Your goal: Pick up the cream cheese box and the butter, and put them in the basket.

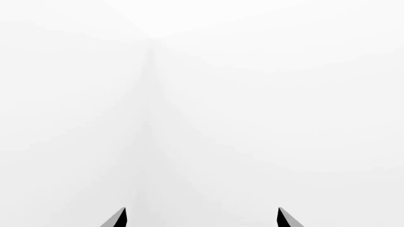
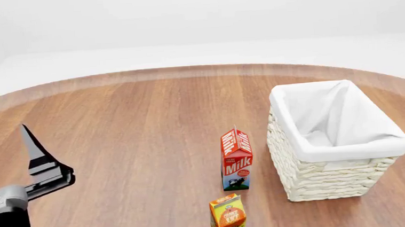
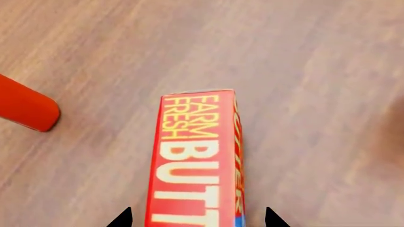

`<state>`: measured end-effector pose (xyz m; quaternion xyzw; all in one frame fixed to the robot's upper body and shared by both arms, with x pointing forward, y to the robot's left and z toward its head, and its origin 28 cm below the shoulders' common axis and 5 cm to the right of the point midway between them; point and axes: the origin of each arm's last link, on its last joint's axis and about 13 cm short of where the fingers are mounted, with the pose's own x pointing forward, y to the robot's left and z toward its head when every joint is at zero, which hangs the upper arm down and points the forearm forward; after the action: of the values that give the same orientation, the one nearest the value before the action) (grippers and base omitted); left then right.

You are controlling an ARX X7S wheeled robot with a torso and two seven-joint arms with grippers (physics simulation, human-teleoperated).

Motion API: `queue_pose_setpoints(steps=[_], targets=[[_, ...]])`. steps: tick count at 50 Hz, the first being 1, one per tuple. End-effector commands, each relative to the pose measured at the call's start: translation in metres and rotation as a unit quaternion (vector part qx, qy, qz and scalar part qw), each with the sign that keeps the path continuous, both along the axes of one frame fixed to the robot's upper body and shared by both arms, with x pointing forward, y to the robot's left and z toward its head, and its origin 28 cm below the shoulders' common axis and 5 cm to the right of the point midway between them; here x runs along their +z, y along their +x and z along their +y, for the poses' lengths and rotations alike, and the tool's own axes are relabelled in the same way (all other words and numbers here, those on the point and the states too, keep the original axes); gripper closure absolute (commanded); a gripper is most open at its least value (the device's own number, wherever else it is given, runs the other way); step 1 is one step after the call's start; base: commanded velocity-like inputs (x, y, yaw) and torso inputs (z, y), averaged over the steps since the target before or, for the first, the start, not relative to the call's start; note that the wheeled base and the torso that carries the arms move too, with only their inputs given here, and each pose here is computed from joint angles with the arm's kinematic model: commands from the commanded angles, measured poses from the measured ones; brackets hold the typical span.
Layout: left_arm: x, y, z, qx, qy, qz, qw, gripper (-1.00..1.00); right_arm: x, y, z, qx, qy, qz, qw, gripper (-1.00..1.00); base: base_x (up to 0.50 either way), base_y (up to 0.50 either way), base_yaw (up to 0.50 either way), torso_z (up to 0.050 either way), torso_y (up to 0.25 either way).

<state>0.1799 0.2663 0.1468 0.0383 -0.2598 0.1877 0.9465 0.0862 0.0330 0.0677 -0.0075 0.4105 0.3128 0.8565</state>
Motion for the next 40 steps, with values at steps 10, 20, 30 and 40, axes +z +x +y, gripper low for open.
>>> queue_pose_setpoints(steps=[10, 20, 30, 40], targets=[[0.002, -0.002, 0.003, 0.002, -0.002, -0.01, 1.0, -1.0, -0.004, -0.001, 0.005, 0.024, 0.02, 0.003, 0.999, -1.0, 0.0, 0.0, 0.0, 0.0, 0.0], [0.003, -0.002, 0.003, 0.003, -0.002, -0.011, 1.0, -1.0, -0.017, 0.007, 0.004, 0.014, 0.014, 0.018, 1.0, -1.0, 0.0, 0.0, 0.0, 0.0, 0.0], [0.002, -0.001, 0.003, 0.0, -0.003, -0.008, 1.0, -1.0, -0.024, 0.011, 0.002, 0.005, 0.005, 0.024, 1.0, -1.0, 0.0, 0.0, 0.0, 0.0, 0.0], [0.001, -0.001, 0.003, 0.0, -0.003, -0.008, 1.0, -1.0, -0.029, 0.006, 0.004, 0.031, -0.003, 0.018, 0.999, -1.0, 0.0, 0.0, 0.0, 0.0, 0.0]])
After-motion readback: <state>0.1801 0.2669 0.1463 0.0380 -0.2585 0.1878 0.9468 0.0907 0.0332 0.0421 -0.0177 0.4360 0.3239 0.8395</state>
